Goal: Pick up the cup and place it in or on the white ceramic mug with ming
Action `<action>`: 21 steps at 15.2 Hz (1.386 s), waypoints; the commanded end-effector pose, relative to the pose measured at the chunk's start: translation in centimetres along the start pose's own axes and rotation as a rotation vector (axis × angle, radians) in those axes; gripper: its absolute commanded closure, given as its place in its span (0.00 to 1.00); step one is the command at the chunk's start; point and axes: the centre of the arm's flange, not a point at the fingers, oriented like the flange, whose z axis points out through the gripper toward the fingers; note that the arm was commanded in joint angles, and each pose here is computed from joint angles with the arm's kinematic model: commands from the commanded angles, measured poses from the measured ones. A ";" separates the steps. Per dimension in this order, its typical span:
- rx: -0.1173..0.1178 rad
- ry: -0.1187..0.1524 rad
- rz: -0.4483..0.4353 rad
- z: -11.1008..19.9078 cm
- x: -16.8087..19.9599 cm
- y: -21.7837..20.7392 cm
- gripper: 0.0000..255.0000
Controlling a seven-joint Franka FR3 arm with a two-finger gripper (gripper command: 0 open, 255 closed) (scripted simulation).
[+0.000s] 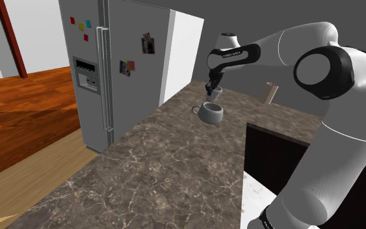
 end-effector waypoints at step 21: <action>0.000 0.001 0.000 2.1 -0.4 -0.8 0.00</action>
